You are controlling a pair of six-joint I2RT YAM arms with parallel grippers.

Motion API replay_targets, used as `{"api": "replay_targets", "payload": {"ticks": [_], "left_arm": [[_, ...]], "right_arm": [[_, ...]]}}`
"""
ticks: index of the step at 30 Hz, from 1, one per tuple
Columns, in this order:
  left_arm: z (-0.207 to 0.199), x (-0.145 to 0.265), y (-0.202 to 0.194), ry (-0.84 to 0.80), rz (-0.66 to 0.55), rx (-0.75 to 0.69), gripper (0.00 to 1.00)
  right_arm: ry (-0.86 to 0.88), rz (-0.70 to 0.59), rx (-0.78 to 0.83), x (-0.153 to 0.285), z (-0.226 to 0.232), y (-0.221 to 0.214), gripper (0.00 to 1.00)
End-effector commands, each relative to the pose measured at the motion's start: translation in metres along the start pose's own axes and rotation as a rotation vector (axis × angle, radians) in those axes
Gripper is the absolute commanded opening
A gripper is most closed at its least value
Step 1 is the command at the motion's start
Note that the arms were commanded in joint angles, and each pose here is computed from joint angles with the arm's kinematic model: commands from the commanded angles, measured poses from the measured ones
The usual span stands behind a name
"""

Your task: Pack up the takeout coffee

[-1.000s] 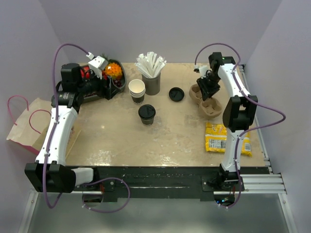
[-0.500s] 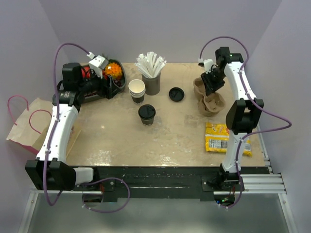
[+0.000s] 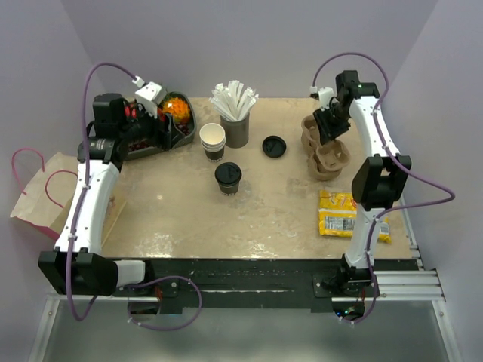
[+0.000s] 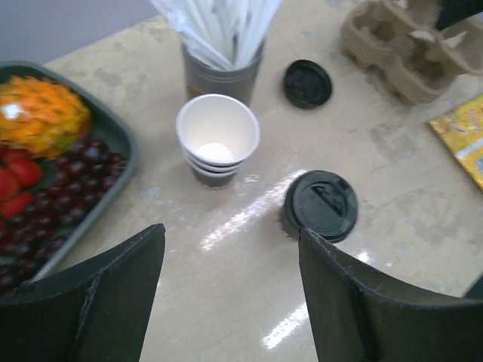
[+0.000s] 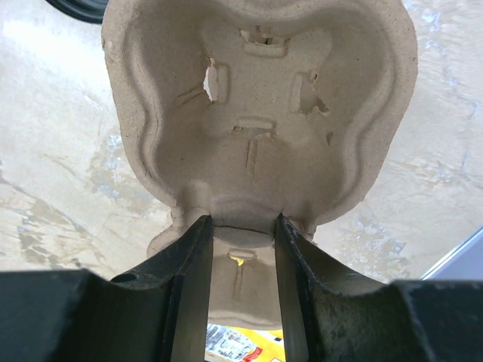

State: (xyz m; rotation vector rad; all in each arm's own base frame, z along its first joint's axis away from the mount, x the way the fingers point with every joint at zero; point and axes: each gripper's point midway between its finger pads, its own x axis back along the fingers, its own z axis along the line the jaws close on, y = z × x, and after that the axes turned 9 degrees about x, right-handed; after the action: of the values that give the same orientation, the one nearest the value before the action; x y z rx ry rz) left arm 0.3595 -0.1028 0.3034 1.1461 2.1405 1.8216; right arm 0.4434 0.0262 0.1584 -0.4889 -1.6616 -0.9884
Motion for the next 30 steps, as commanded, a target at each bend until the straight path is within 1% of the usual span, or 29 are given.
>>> {"api": "replay_targets", "payload": {"ticks": [1,2,3,4,5,6,7,8,9,11,12,13,15,18,19,20,22,24,25,27,30], "left_arm": [[0.020,0.055,0.073,0.269,-0.126,-0.259,0.75],[0.022,0.074,0.093,0.342,-0.151,-0.318,0.75],[0.045,0.095,0.089,0.506,-0.094,-0.334,0.75],[0.055,0.113,0.094,0.596,-0.062,-0.401,0.75],[0.058,0.136,0.108,0.685,-0.062,-0.435,0.75],[0.070,0.159,0.098,0.803,0.020,-0.447,0.75],[0.073,0.177,0.101,0.866,0.056,-0.503,0.75],[0.072,0.194,0.108,0.925,0.054,-0.518,0.75],[0.078,0.218,0.107,1.037,0.086,-0.512,0.75],[0.084,0.246,0.111,1.180,0.118,-0.502,0.76],[0.092,0.271,0.104,1.303,0.185,-0.466,0.76],[0.097,0.277,0.103,1.340,0.216,-0.462,0.76],[0.098,0.293,0.104,1.404,0.227,-0.446,0.75],[0.110,0.302,0.095,1.449,0.329,-0.467,0.74],[0.120,0.308,0.090,1.457,0.391,-0.473,0.74],[0.127,0.309,0.086,1.452,0.420,-0.468,0.74],[0.148,0.306,0.064,1.390,0.550,-0.425,0.74],[0.166,0.314,0.039,1.364,0.657,-0.342,0.72],[0.179,0.310,0.032,1.345,0.691,-0.309,0.71],[0.190,0.315,0.024,1.345,0.707,-0.257,0.68],[0.203,0.306,0.012,1.306,0.760,-0.233,0.65]], "right_arm": [[-0.069,-0.179,-0.024,0.059,0.000,0.031,0.00],[-0.078,-0.196,-0.029,0.064,0.000,0.033,0.00],[-0.087,-0.220,-0.028,0.073,0.002,0.035,0.00],[-0.090,-0.236,-0.039,0.075,0.002,0.038,0.00],[-0.089,-0.245,-0.043,0.077,0.002,0.039,0.00],[-0.086,-0.254,-0.049,0.077,0.003,0.041,0.00],[-0.080,-0.260,-0.061,0.075,0.003,0.043,0.00],[-0.065,-0.266,-0.068,0.073,0.005,0.046,0.00],[-0.055,-0.271,-0.076,0.071,0.006,0.048,0.00],[-0.018,-0.278,-0.089,0.066,0.012,0.053,0.00],[-0.005,-0.277,-0.076,0.063,0.019,0.056,0.00],[0.002,-0.279,-0.066,0.062,0.022,0.059,0.00],[0.035,-0.281,-0.044,0.058,0.036,0.065,0.00],[0.075,-0.272,-0.010,0.052,0.055,0.069,0.00],[0.082,-0.269,-0.004,0.050,0.059,0.070,0.00],[0.091,-0.266,0.001,0.048,0.061,0.070,0.00],[0.103,-0.265,0.009,0.046,0.066,0.072,0.00],[0.108,-0.264,0.013,0.045,0.069,0.072,0.00],[0.115,-0.261,0.012,0.044,0.070,0.071,0.00],[0.118,-0.261,0.014,0.046,0.071,0.069,0.00],[0.135,-0.257,0.017,0.045,0.076,0.065,0.00]]}}
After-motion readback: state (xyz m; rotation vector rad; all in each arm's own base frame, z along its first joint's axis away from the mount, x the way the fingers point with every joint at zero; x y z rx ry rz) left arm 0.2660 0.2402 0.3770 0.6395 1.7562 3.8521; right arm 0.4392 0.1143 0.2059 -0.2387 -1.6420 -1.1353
